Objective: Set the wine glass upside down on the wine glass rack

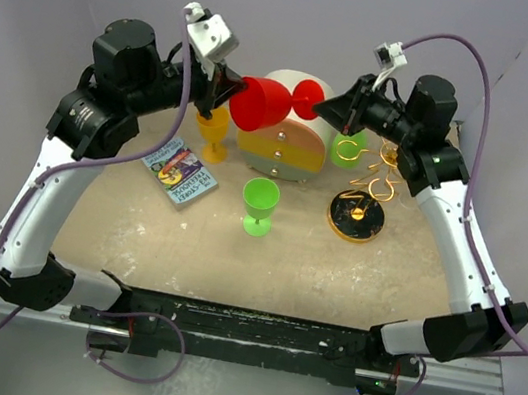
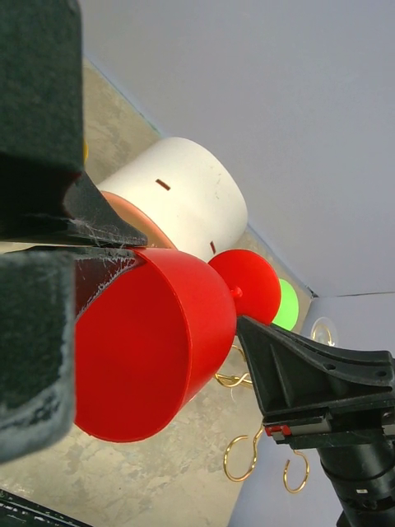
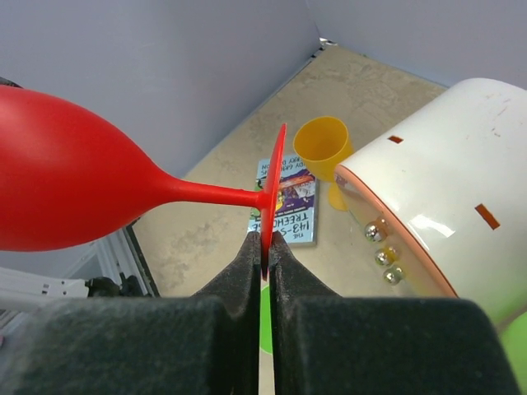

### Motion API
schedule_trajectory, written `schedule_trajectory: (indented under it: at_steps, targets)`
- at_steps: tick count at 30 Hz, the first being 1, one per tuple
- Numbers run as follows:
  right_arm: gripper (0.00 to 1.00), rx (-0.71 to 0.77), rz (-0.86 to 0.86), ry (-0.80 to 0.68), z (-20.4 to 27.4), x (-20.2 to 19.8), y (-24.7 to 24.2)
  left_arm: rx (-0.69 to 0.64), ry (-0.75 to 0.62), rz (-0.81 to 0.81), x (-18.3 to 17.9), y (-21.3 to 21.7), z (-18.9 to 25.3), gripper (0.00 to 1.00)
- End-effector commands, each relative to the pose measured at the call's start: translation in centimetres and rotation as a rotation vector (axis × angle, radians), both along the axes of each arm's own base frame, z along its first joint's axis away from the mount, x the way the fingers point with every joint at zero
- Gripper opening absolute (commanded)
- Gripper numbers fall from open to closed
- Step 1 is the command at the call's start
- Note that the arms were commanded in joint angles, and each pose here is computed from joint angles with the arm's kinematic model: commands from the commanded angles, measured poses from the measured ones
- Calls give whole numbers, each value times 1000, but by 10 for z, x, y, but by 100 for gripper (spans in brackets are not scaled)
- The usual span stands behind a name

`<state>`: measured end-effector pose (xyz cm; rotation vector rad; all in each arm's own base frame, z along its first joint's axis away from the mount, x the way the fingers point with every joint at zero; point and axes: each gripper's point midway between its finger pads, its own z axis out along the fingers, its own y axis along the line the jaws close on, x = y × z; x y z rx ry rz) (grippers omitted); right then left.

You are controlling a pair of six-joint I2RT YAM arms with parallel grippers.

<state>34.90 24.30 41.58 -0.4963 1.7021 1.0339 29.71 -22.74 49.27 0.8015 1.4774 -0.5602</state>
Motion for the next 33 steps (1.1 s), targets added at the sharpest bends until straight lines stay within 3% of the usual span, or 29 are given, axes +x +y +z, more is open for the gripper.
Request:
schedule_trajectory:
  at_steps: [1,5,14,22,28,33]
  targets:
    - [0,22,8,-101,33,-8,-1,-39,-31,-33,-6,-3,12,1]
    - [0,-15,-48,-158,40,-5,-12,-46,-13,-22,-8,0,7,22]
    - [0,-101,-175,-246,49,-1,-45,-51,-5,11,-16,15,5,57]
    - [0,-452,-295,-499,55,-13,-95,18,-51,233,-6,61,0,90]
    - [0,-749,-180,-733,55,-67,-121,43,-65,280,-2,70,-5,99]
    - [0,-913,-125,-787,35,-99,-141,69,-58,298,6,73,-16,99]
